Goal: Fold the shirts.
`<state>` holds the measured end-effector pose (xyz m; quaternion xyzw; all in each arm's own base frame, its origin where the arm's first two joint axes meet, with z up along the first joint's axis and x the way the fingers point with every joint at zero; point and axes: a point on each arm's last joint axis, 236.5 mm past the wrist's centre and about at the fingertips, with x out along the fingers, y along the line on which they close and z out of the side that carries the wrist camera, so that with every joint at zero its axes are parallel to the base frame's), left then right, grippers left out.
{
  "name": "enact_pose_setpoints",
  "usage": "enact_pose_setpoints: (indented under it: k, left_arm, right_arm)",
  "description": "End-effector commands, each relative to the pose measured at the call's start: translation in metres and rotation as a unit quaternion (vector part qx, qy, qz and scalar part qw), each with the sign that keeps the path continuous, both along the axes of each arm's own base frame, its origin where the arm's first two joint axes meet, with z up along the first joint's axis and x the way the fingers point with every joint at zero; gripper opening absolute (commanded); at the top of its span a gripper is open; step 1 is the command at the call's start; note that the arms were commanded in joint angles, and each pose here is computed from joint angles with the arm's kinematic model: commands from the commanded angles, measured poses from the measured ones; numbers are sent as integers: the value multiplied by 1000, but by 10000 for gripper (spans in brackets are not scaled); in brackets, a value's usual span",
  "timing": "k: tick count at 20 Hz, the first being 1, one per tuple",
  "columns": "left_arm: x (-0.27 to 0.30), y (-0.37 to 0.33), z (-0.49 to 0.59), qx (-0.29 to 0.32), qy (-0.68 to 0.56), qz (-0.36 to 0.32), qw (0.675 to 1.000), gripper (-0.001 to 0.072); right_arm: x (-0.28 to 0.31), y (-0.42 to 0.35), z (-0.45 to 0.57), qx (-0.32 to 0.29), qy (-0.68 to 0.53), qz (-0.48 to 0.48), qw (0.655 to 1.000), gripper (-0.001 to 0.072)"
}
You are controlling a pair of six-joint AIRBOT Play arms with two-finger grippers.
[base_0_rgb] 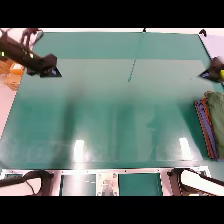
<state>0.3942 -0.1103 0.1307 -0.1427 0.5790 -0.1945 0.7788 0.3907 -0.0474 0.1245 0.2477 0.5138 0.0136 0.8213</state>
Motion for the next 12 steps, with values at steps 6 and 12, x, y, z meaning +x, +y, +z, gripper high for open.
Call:
enact_pose_setpoints:
  k: [6, 12]
  left_arm:
    - [-105, -4, -50, 12, 6, 16, 1000, 26]
    - [-121, -5, -53, 10, 43, 11, 999, 26]
  right_arm:
    - [-88, 149, -90, 0, -1, 155, 988, 16]
    - [-106, 162, -94, 6, 29, 181, 983, 52]
